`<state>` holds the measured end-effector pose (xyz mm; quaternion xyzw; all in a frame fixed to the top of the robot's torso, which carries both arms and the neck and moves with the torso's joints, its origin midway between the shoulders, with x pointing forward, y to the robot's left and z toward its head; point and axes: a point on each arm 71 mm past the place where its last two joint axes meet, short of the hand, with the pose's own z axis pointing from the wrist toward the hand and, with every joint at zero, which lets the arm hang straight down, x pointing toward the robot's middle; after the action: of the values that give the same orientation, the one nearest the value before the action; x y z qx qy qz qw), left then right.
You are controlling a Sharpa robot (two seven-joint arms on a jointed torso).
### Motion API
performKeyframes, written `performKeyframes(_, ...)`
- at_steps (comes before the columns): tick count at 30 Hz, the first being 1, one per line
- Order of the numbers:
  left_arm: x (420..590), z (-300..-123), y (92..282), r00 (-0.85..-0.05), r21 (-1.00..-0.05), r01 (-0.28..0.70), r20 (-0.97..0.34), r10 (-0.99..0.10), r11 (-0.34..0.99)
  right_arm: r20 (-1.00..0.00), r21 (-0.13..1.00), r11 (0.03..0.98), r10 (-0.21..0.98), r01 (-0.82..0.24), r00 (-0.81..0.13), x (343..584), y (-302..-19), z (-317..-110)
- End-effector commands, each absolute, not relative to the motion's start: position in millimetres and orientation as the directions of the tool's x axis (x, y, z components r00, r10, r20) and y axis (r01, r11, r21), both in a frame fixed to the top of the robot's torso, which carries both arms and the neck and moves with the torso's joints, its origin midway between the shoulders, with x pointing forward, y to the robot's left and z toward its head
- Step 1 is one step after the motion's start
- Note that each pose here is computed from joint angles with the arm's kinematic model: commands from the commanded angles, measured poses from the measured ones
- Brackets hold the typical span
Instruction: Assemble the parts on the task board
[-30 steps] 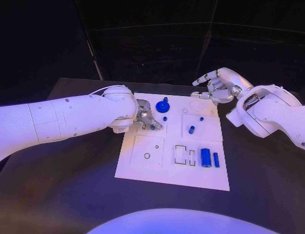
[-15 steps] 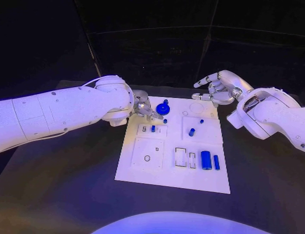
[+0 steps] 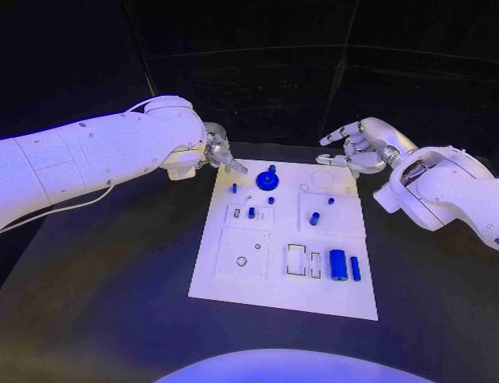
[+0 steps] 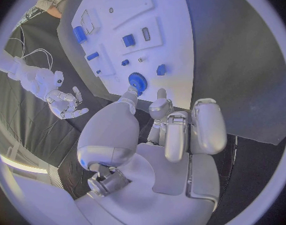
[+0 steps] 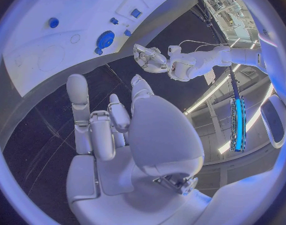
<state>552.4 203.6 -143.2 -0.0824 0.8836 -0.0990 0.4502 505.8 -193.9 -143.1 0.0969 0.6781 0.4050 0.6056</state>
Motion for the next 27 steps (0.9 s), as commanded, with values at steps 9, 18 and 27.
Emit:
performKeyframes(9,567.3,-161.0,204.5,-0.635,-0.18,-0.061,-0.752,-0.177,0.982,-0.738,0.67,0.644,0.629,-0.368,-0.242,506,-192,-141)
performKeyframes(18,569.5,-171.4,197.2,-0.666,-0.162,-0.048,-0.73,-0.153,0.986,-0.738,0.671,0.643,0.628,-0.369,-0.246,506,-191,-142)
performKeyframes(27,569.7,-176.0,193.4,-0.682,-0.161,-0.037,-0.717,-0.142,0.986,-0.738,0.671,0.642,0.628,-0.371,-0.248,506,-190,-142)
